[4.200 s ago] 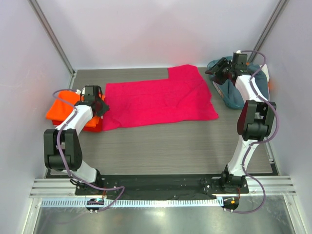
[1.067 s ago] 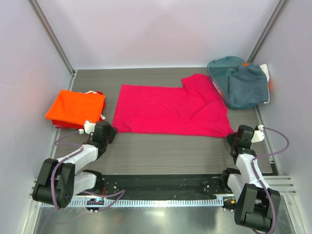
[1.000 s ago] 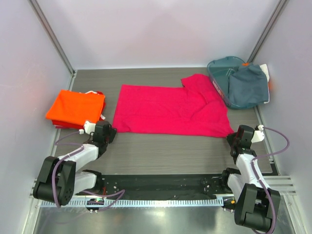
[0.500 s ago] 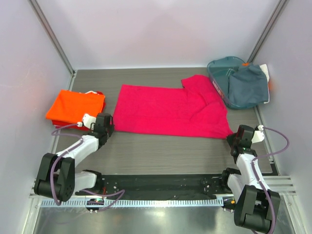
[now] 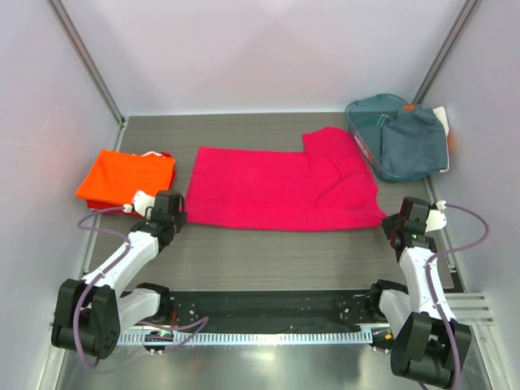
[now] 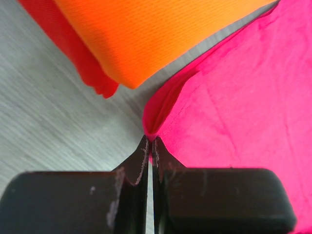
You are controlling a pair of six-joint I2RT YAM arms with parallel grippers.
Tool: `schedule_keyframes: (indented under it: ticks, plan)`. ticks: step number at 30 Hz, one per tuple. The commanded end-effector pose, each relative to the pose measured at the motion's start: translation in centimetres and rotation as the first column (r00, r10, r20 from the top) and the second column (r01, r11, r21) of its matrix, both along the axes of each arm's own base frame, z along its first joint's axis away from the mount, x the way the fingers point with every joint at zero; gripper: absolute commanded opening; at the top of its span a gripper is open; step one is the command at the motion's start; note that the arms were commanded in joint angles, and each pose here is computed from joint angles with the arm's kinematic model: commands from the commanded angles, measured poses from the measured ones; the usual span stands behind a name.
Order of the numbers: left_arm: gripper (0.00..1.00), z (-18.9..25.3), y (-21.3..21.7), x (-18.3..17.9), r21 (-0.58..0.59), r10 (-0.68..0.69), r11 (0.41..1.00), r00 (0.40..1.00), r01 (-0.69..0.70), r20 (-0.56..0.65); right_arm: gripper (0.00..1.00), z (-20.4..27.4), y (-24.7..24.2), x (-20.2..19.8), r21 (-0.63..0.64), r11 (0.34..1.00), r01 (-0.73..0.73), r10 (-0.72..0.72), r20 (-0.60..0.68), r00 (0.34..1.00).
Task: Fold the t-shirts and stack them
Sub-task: Fold the tshirt
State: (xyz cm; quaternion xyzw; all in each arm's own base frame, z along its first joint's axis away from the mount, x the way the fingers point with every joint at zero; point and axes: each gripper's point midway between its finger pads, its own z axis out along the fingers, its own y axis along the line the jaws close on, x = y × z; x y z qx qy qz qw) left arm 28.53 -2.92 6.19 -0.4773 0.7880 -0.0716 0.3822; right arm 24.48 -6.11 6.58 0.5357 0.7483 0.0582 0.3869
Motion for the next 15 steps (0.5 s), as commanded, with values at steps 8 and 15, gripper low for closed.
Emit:
schedule_keyframes:
  ticks: [8,15]
  plan:
    - [0.0,12.9,4.9,3.8,0.07,0.019,0.997,0.993,-0.027,0.114,0.01,20.1,-1.2,9.5,-0.031,0.999,-0.026,0.035,0.349,0.936]
    - [0.0,8.9,3.6,0.7,0.012,-0.022,1.0,0.998,0.022,0.061,0.01,14.5,0.3,5.2,0.008,0.999,-0.036,0.033,0.261,0.965]
